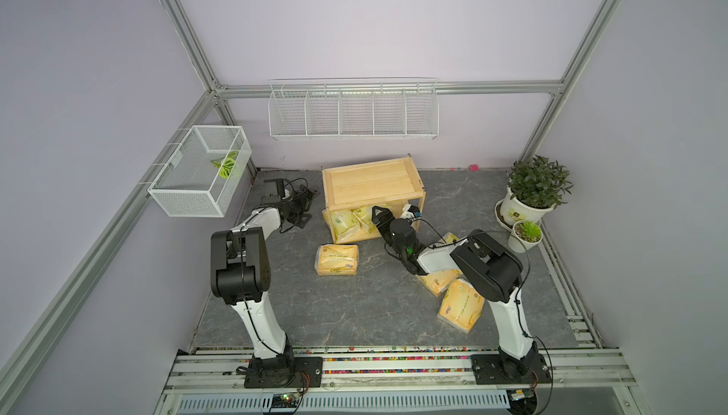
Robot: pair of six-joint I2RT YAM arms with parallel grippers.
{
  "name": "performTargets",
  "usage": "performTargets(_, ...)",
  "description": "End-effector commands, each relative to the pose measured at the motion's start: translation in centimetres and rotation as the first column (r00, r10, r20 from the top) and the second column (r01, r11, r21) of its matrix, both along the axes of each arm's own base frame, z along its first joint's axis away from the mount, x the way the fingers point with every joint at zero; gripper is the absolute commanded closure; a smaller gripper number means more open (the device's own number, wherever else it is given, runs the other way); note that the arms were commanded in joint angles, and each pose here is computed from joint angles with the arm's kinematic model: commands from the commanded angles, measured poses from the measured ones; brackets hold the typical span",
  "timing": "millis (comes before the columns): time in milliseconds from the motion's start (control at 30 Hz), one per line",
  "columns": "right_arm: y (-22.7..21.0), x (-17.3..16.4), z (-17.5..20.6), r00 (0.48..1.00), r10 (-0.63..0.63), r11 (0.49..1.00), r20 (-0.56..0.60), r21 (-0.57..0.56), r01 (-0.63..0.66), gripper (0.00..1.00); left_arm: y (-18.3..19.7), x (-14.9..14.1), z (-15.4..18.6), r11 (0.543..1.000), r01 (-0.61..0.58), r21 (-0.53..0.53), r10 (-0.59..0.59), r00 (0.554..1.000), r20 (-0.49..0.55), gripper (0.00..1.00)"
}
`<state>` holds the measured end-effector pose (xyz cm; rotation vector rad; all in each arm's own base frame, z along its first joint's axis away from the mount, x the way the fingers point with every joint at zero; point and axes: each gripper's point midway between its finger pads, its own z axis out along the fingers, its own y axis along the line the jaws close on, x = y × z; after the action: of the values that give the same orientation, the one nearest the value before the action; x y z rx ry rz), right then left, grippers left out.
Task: Place the tissue boxes on the shelf by color
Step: Adjust the box of tissues on the shelf.
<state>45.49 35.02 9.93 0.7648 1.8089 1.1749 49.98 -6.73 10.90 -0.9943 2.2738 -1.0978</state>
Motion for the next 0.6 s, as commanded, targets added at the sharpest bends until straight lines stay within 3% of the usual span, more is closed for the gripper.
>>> performTargets(0, -0.4, 0.2, -0.1, 1.0, 0.003, 1.0, -0.001, -0.015, -0.003, 0.17, -0.3, -0.4, 0.4, 1.0, 0.026, 0.01, -0.026, 0.999, 0.019, 0.0)
performTargets(333, -1.6, -3.9, 0.5, 0.99, 0.108, 0.982, -0.088, -0.146, -0.12, 0.15, -0.3, -0.6, 0.5, 0.999, 0.042, 0.032, -0.043, 0.999, 0.026, 0.0)
performTargets(567, -0.1, -4.4, -0.1, 0.98, 0.156, 0.974, -0.122, -0.148, -0.173, 0.16, -0.4, -0.5, 1.0, 0.998, 0.048, 0.037, -0.049, 0.998, 0.03, 0.0)
